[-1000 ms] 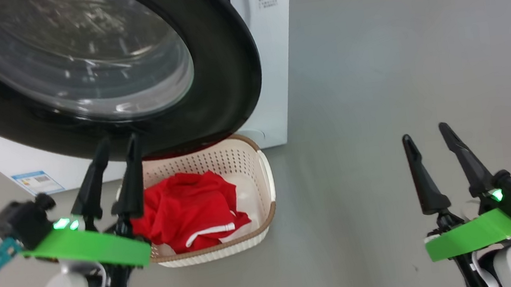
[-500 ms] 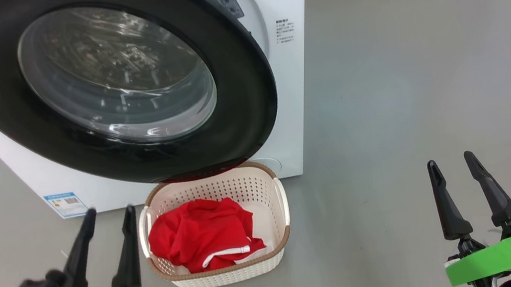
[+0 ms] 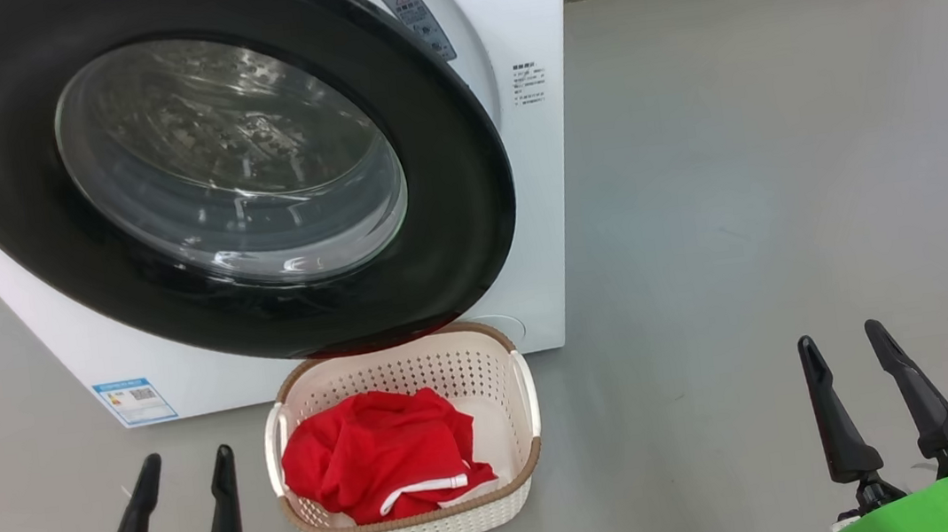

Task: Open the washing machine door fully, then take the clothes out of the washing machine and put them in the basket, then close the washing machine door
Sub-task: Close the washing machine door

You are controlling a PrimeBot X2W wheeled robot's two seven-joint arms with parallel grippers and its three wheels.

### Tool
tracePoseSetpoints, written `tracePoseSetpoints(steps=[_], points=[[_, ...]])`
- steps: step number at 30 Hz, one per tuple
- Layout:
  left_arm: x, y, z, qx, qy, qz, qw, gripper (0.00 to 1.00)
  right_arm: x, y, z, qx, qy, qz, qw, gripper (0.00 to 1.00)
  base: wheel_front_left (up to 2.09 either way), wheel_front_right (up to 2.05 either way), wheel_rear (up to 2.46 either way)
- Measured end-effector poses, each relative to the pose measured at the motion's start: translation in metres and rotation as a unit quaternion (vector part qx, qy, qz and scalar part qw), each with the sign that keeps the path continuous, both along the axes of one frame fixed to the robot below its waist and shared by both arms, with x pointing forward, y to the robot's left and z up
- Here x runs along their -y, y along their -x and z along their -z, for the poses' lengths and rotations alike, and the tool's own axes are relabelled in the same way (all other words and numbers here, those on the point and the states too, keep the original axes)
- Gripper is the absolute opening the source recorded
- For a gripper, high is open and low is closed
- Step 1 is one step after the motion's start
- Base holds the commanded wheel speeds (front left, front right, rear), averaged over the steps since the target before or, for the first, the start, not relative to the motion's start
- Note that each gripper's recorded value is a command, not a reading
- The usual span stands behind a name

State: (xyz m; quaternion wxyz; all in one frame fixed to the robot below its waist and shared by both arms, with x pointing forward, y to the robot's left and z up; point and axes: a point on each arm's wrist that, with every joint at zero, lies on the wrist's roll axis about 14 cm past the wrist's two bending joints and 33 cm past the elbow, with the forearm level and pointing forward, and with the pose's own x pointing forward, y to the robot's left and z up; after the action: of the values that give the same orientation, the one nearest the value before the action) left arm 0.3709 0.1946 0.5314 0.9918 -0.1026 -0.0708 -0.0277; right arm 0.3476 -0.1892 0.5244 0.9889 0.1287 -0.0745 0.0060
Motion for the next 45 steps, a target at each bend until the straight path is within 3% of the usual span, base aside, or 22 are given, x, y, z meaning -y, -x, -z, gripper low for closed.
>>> tracePoseSetpoints(steps=[13, 14, 15, 16, 18, 19, 28, 45], points=[[-0.001, 0.004, -0.003, 0.008, 0.020, 0.002, 1.000, 1.00, -0.006, -0.001, -0.003, 0.004, 0.003, -0.009, 1.000, 1.00, 0.00, 0.00, 0.00], [0.000, 0.004, -0.003, 0.008, 0.028, 0.003, 1.000, 1.00, -0.007, -0.001, -0.002, 0.004, 0.003, -0.010, 1.000, 0.96, 0.00, 0.00, 0.00], [0.001, 0.004, -0.003, 0.008, 0.036, 0.004, 0.999, 1.00, -0.009, -0.001, -0.002, 0.003, 0.003, -0.013, 1.000, 0.78, 0.00, 0.00, 0.00], [0.003, 0.005, -0.003, 0.008, 0.041, 0.006, 0.999, 1.00, -0.010, -0.002, -0.001, 0.001, 0.003, -0.016, 1.000, 0.48, 0.00, 0.00, 0.00], [0.008, 0.006, -0.003, 0.008, 0.046, 0.014, 0.999, 1.00, -0.015, -0.003, 0.002, -0.003, 0.001, -0.023, 1.000, 0.22, 0.00, 0.00, 0.00], [0.010, 0.006, -0.003, 0.008, 0.047, 0.017, 0.999, 1.00, -0.017, -0.003, 0.003, -0.005, -0.002, -0.025, 1.000, 0.00, 0.00, 0.00, 0.00], [0.018, 0.006, -0.003, 0.004, 0.049, 0.034, 0.998, 1.00, -0.037, -0.022, 0.010, -0.016, -0.004, -0.056, 0.998, 0.00, 0.00, 0.00, 0.00], [0.007, -0.009, 0.003, -0.007, 0.049, 0.019, 0.999, 1.00, -0.120, -0.122, -0.003, -0.001, 0.017, -0.164, 0.986, 0.00, 0.00, 0.00, 0.00]])
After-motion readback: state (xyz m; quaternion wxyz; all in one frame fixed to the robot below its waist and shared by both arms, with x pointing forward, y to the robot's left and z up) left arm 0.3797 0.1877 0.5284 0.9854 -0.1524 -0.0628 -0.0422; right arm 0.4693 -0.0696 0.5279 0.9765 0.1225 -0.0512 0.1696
